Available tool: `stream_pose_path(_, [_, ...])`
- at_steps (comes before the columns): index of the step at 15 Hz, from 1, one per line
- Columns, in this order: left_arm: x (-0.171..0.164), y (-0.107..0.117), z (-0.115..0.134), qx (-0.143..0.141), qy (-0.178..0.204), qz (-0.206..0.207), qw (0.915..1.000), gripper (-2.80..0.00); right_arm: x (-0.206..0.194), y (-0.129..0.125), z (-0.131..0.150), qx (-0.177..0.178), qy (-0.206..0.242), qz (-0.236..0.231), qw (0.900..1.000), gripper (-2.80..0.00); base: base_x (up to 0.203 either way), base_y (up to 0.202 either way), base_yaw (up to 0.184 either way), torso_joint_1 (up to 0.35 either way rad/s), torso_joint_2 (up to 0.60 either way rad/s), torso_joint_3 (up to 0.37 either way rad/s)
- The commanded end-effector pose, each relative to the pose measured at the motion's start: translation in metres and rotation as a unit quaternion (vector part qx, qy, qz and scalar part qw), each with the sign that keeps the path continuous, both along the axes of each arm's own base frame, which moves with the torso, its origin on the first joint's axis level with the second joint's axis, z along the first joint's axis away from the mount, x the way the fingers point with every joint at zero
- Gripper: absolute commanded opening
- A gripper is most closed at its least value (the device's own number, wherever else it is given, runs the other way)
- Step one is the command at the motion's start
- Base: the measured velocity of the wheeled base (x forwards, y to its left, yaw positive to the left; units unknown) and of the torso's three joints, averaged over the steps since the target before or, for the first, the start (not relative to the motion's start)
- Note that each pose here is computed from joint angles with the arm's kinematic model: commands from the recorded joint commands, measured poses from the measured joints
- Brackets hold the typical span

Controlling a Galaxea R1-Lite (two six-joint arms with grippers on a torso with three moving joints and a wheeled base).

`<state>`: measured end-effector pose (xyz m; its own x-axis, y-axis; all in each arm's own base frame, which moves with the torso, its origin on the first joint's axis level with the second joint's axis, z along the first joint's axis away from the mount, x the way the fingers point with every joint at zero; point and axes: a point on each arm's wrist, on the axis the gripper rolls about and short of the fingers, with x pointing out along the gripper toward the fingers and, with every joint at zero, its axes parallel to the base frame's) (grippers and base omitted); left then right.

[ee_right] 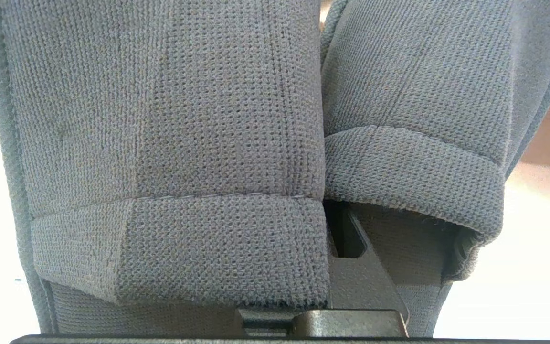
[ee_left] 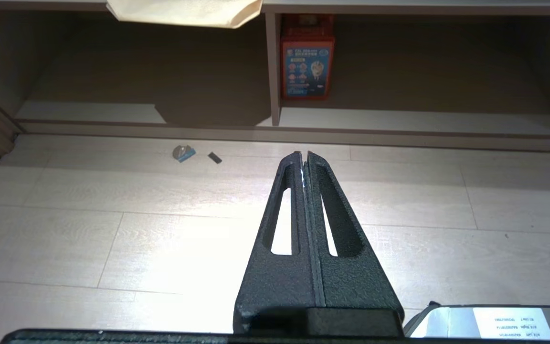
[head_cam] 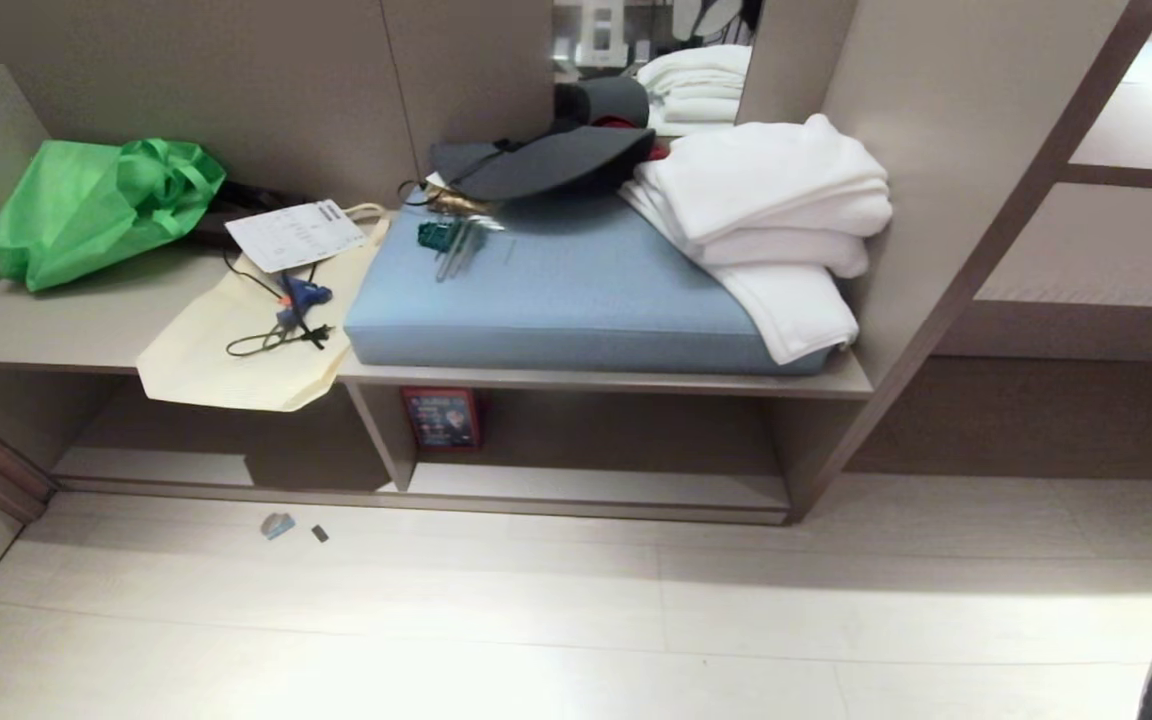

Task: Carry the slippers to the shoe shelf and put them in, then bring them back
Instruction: Place the slippers into the shoe cabinet

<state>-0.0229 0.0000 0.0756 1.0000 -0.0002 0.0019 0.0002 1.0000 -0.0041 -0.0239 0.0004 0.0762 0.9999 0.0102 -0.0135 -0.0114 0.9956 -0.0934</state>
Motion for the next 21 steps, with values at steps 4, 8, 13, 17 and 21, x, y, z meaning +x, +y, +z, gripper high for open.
stream_pose_path(4, [0.0001,0.0000,0.0001,0.000,0.000,0.000,1.0000,-2.80,-0.0001,0.0000,0.0001,-0.003,0.000,0.001,1.000,-2.80,0.000,0.000,0.000,0.003,0.00,-0.197])
stream_pose_path(8, [0.0001,0.0000,0.0001,0.000,0.000,0.000,1.0000,-2.80,0.0000,-0.0001,-0.0003,0.038,0.001,-0.003,0.999,-2.80,0.000,0.000,0.000,0.001,0.00,-0.199])
stream_pose_path(13, [0.0001,0.0000,0.0001,-0.001,0.000,0.000,1.0000,-2.80,0.0000,-0.0005,-0.0003,0.054,0.001,-0.011,0.998,-2.80,0.000,0.000,0.000,0.005,0.00,-0.198])
stream_pose_path(17, [0.0001,0.0000,0.0001,-0.001,0.000,0.000,1.0000,-2.80,0.0000,-0.0005,-0.0003,0.054,0.001,-0.011,0.998,-2.80,0.000,0.000,0.000,0.004,0.00,-0.195])
stream_pose_path(21, [0.0001,0.0000,0.0001,-0.002,0.000,0.000,1.0000,-2.80,0.0000,-0.0005,-0.0003,0.054,0.001,-0.011,0.998,-2.80,0.000,0.000,0.000,0.001,0.01,-0.199])
